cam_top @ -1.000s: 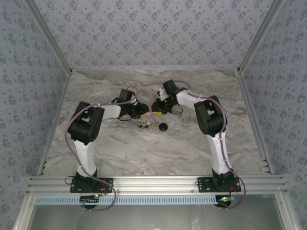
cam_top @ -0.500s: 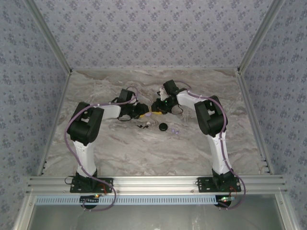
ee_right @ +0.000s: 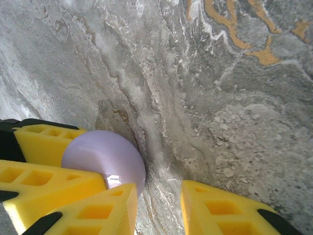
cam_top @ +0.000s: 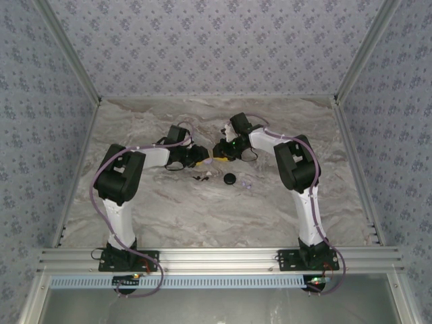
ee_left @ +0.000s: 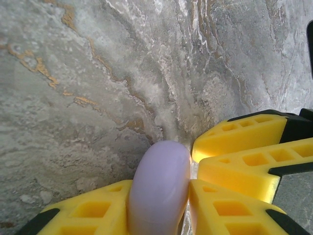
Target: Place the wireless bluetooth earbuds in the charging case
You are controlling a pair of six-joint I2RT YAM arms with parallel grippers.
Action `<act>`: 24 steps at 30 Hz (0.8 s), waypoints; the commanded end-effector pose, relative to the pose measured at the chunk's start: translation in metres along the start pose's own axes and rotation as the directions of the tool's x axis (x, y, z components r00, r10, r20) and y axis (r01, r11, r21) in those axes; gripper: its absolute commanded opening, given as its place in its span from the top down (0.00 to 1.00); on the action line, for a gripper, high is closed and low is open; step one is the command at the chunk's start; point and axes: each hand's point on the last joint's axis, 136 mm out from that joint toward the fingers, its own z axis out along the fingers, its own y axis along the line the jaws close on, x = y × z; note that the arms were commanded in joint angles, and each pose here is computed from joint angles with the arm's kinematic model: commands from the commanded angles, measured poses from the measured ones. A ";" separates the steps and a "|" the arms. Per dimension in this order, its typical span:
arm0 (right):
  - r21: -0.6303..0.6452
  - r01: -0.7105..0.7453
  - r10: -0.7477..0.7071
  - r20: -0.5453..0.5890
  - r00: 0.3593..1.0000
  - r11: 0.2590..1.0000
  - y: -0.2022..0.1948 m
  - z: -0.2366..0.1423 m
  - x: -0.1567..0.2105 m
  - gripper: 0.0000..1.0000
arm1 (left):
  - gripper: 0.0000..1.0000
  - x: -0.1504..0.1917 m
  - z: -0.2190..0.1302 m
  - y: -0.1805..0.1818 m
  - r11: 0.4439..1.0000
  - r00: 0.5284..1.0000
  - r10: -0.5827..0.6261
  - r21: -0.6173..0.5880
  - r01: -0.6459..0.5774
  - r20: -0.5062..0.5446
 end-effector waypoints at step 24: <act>0.011 -0.022 0.022 0.062 0.998 1.000 -0.005 -0.034 0.004 0.64 | 0.92 -0.015 -0.022 -0.042 0.994 0.995 0.074 0.078 -0.078 0.060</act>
